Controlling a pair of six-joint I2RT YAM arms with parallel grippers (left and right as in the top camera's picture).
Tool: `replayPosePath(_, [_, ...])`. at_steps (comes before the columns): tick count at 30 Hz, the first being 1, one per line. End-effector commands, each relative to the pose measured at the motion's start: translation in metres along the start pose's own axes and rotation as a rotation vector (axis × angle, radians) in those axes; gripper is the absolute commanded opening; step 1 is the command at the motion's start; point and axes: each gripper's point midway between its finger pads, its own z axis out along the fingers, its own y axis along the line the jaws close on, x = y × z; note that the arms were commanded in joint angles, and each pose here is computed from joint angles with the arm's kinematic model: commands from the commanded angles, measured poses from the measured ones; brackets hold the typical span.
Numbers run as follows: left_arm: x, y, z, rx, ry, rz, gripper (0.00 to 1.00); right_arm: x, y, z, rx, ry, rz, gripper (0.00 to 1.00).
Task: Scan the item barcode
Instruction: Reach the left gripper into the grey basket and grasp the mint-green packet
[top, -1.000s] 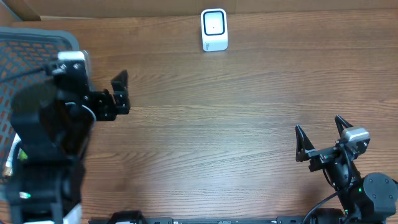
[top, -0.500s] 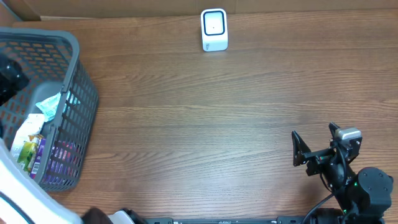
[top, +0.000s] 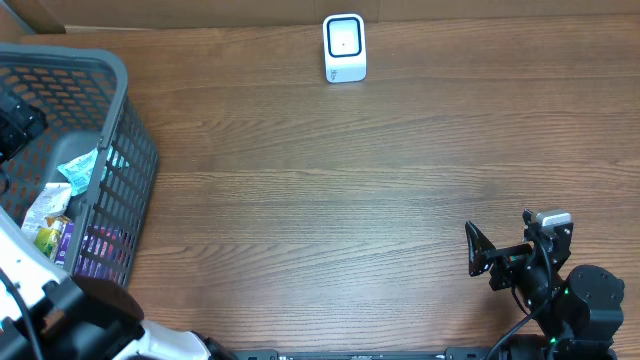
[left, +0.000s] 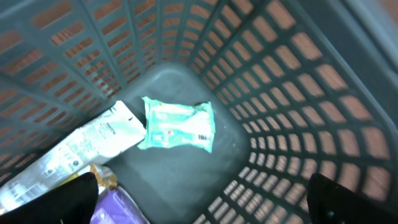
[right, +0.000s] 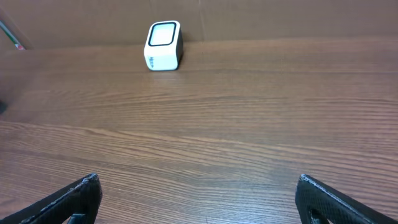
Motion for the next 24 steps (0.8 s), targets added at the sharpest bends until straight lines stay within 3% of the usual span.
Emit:
replayPosePath(1, [-0.005, 0.003, 0.023, 0.006, 0.015, -0.015, 0.96, -0.005, 0.0, -0.004, 0.01, -0.006, -0.001, 1.0])
replayPosePath(12, [0.009, -0.016, 0.093, -0.209, 0.083, 0.166, 0.94, 0.024, -0.001, -0.006, 0.015, 0.11, 0.033, 1.0])
replayPosePath(19, [0.041, -0.005, 0.135, -0.233, 0.221, 0.139, 0.84, 0.04, -0.001, -0.008, 0.018, 0.177, 0.053, 1.0])
replayPosePath(24, [0.057, 0.001, 0.154, -0.253, 0.275, 0.071, 0.84, 0.047, -0.001, -0.009, 0.019, 0.207, 0.062, 1.0])
